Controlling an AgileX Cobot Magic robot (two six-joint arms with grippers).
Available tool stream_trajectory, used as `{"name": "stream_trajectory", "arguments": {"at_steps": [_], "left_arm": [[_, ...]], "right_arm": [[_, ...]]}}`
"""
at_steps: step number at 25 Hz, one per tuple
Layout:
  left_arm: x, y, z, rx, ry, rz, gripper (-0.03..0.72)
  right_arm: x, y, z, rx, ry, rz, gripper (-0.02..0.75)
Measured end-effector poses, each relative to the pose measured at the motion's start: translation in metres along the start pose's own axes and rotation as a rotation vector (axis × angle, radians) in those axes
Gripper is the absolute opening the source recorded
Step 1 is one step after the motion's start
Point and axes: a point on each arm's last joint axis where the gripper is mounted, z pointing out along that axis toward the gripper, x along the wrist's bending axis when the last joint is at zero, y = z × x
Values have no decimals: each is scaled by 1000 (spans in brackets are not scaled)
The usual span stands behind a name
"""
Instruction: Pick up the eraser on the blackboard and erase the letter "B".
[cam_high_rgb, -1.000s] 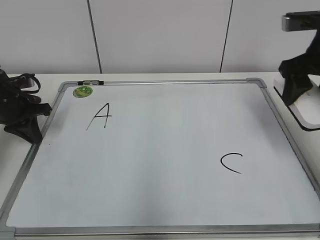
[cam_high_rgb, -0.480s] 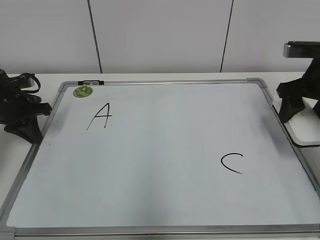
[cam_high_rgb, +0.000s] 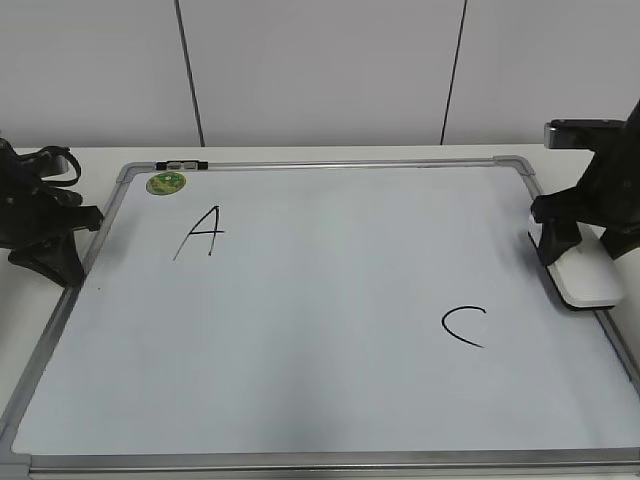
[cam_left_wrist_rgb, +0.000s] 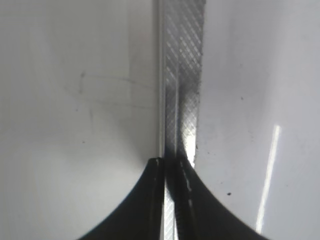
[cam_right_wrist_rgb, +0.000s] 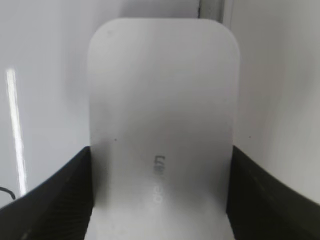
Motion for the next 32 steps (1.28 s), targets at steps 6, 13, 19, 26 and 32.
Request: {"name": "stream_trajectory", "arguments": {"at_steps": [6,13,19,26,32], "left_arm": [[0,0,0,0,0,0,11],[0,0,0,0,0,0,11],[0,0,0,0,0,0,11],[0,0,0,0,0,0,15],[0,2,-1,0,-1,2,56]], "right_arm": [[0,15,11,0,14,9,552],[0,19,21,43,33,20,552],[1,20,21,57,37,36,593],[1,37,-8,74,43,22,617],[0,58,-53,0,19,2,615]]}}
